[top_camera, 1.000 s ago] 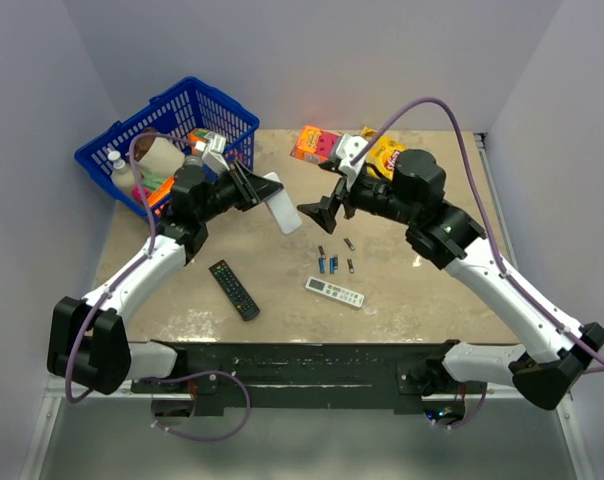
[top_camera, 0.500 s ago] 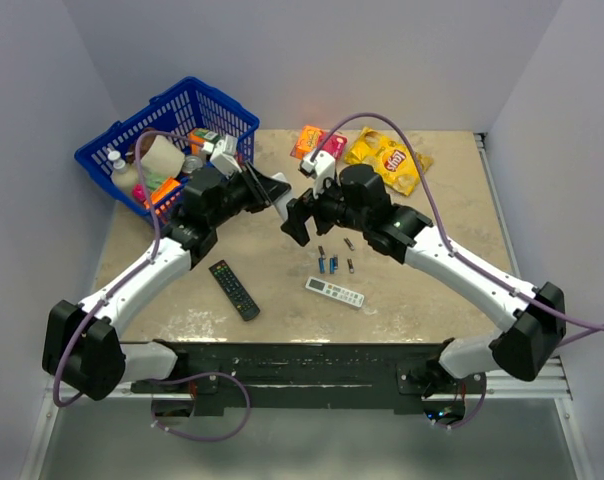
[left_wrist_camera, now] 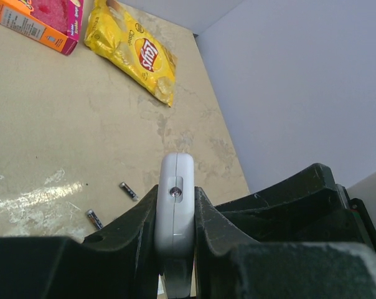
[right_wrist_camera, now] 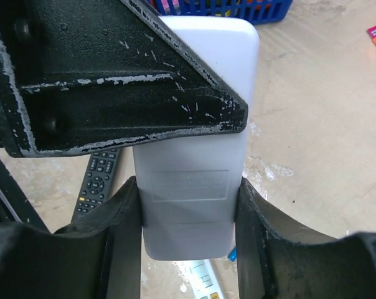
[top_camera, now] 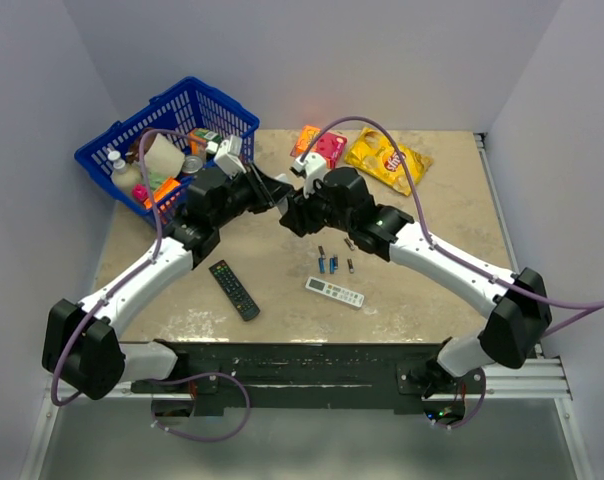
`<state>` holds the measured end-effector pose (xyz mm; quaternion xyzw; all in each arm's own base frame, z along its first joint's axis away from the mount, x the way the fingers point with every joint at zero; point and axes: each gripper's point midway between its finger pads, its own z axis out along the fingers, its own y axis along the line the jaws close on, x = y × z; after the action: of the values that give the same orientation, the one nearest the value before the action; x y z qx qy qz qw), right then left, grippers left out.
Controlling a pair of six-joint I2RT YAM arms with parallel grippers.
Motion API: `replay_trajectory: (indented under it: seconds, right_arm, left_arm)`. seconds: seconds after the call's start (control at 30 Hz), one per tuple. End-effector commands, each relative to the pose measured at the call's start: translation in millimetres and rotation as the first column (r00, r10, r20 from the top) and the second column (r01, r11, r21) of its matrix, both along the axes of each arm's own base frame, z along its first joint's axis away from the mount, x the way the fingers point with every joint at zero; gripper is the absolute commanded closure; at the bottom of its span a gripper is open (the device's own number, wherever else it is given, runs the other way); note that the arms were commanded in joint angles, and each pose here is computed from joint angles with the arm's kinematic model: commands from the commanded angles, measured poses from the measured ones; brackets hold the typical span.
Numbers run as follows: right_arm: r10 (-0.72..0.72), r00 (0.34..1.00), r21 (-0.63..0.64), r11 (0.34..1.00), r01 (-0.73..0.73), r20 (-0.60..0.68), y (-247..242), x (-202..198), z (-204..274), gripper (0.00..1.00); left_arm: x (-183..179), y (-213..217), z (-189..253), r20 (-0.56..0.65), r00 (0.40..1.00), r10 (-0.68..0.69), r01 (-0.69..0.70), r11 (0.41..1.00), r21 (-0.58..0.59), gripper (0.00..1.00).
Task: Load the batteries into the remote control
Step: Place the remote control at the center of the board.
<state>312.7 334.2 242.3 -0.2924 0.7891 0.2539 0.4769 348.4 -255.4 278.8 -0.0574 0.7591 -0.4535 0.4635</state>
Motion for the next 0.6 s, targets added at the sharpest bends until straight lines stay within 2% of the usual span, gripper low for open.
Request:
replay_trajectory:
  seconds: [0.0, 0.03, 0.07, 0.1, 0.17, 0.2, 0.3, 0.43, 0.5, 0.57]
  right_arm:
    - [-0.029, 0.997, 0.057, 0.998, 0.025, 0.071, -5.5, 2.2, 32.8, 0.79]
    - [-0.032, 0.997, 0.050, 0.998, 0.029, 0.064, -7.9, 1.1, 29.9, 0.91]
    - [-0.039, 0.997, 0.023, 0.999, 0.038, 0.059, -13.0, 0.1, 23.4, 0.96]
    - [-0.045, 0.998, 0.011, 0.999, 0.044, 0.054, -16.6, -0.3, 20.5, 1.00]
    - [-0.072, 0.997, -0.038, 0.997, 0.074, 0.034, -29.7, -1.4, 8.1, 1.00]
    - [-0.095, 0.995, -0.058, 0.994, 0.096, 0.023, -37.7, 1.0, 2.7, 1.00]
    - [-0.195, 0.981, -0.125, 0.973, 0.193, -0.005, -72.2, 8.8, -15.0, 1.00]
    - [-0.386, 0.918, -0.226, 0.906, 0.359, -0.090, -134.1, 20.8, -51.8, 1.00]
    - [-0.519, 0.847, -0.268, 0.837, 0.478, -0.112, -170.4, 32.8, -67.4, 1.00]
    - [-0.596, 0.786, -0.313, 0.788, 0.531, -0.167, -194.4, 34.3, -91.3, 1.00]
  left_arm:
    - [6.0, 5.4, 27.8, 0.098, 0.995, 0.031, -0.034, 0.999, 0.034, 0.86]
    - [6.7, 7.7, 33.3, 0.114, 0.993, 0.038, -0.043, 0.998, 0.039, 0.81]
    - [8.6, 12.3, 35.6, 0.136, 0.989, 0.056, -0.065, 0.996, 0.062, 0.75]
    - [6.7, 17.7, 41.6, 0.153, 0.986, 0.073, -0.085, 0.994, 0.071, 0.61]
    - [8.4, 30.5, 53.2, 0.211, 0.970, 0.120, -0.144, 0.984, 0.104, 0.45]
    - [3.9, 39.4, 64.5, 0.241, 0.960, 0.144, -0.174, 0.979, 0.108, 0.30]
    - [-3.4, 71.6, 87.2, 0.329, 0.912, 0.243, -0.302, 0.943, 0.142, 0.09]
    - [-17.8, 116.8, 105.2, 0.412, 0.838, 0.358, -0.466, 0.862, 0.199, 0.00]
    - [-28.2, 140.4, 114.4, 0.438, 0.793, 0.424, -0.545, 0.814, 0.199, 0.00]
    - [-33.6, 158.0, 117.3, 0.463, 0.756, 0.463, -0.604, 0.767, 0.218, 0.00]
